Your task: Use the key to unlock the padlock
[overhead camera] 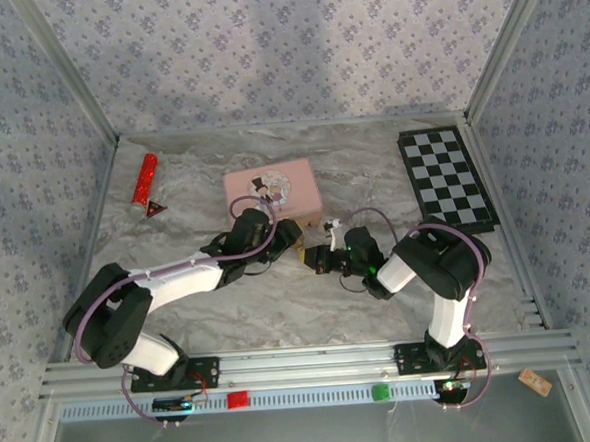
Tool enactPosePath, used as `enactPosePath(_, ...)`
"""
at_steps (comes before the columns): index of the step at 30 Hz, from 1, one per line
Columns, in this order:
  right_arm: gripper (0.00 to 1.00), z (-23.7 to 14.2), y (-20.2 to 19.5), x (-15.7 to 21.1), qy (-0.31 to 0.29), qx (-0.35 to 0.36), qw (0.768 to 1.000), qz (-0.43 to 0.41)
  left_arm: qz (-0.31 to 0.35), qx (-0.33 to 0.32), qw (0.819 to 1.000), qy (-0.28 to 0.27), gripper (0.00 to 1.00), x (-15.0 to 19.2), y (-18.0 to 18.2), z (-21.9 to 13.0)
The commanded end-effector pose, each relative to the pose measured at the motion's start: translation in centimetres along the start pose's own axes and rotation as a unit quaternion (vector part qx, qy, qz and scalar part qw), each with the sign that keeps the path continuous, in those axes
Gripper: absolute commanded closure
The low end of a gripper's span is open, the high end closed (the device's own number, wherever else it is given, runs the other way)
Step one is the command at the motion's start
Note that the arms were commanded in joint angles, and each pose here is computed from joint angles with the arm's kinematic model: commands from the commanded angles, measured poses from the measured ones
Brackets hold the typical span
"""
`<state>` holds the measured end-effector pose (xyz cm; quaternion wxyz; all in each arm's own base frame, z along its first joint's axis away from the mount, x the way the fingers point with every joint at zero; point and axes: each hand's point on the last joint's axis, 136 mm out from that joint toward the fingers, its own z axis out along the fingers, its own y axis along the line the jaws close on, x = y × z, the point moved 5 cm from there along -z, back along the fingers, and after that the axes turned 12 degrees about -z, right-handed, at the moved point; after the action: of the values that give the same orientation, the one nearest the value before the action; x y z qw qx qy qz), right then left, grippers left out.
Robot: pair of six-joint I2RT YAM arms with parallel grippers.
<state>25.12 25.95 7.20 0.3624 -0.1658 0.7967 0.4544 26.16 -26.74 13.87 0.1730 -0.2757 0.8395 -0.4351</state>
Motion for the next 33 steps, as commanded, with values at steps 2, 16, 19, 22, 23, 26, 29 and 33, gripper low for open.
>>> enactPosePath(2, 1.00, -0.2, 0.3, -0.2, -0.005, 0.003, 1.000, -0.014, 0.002, -0.014, 1.000, -0.014, 0.43, -0.5, 0.6, 0.0)
enactPosePath(16, 1.00, -0.3, 0.4, -0.1, -0.001, 0.018, 1.000, -0.008, 0.079, -0.077, 0.988, -0.113, 0.40, -3.6, 2.1, -5.3)
enactPosePath(19, 1.00, -0.2, -0.1, 0.0, -0.001, 0.031, 0.999, 0.023, 0.097, -0.090, 0.982, -0.136, 0.38, -4.9, 3.0, -6.9)
enactPosePath(22, 1.00, -0.2, -0.8, 0.3, 0.004, 0.049, 0.998, 0.046, 0.100, -0.097, 0.979, -0.149, 0.37, -6.2, 4.1, -8.1)
enactPosePath(23, 1.00, -0.1, -0.9, 0.4, 0.008, 0.050, 0.997, 0.050, 0.100, -0.102, 0.978, -0.153, 0.37, -6.6, 4.4, -8.5)
enactPosePath(26, 0.98, 0.1, -0.9, 0.9, 0.016, 0.051, 0.997, 0.055, 0.108, -0.108, 0.974, -0.169, 0.36, -7.6, 5.1, -9.6)
enactPosePath(29, 0.94, 0.1, -0.8, 1.2, 0.022, 0.057, 0.997, 0.049, 0.122, -0.106, 0.971, -0.177, 0.34, -8.4, 5.1, -10.5)
enactPosePath(33, 0.82, 0.0, -0.6, 1.2, 0.025, 0.064, 0.997, 0.040, 0.127, -0.107, 0.970, -0.179, 0.34, -9.3, 5.2, -11.0)
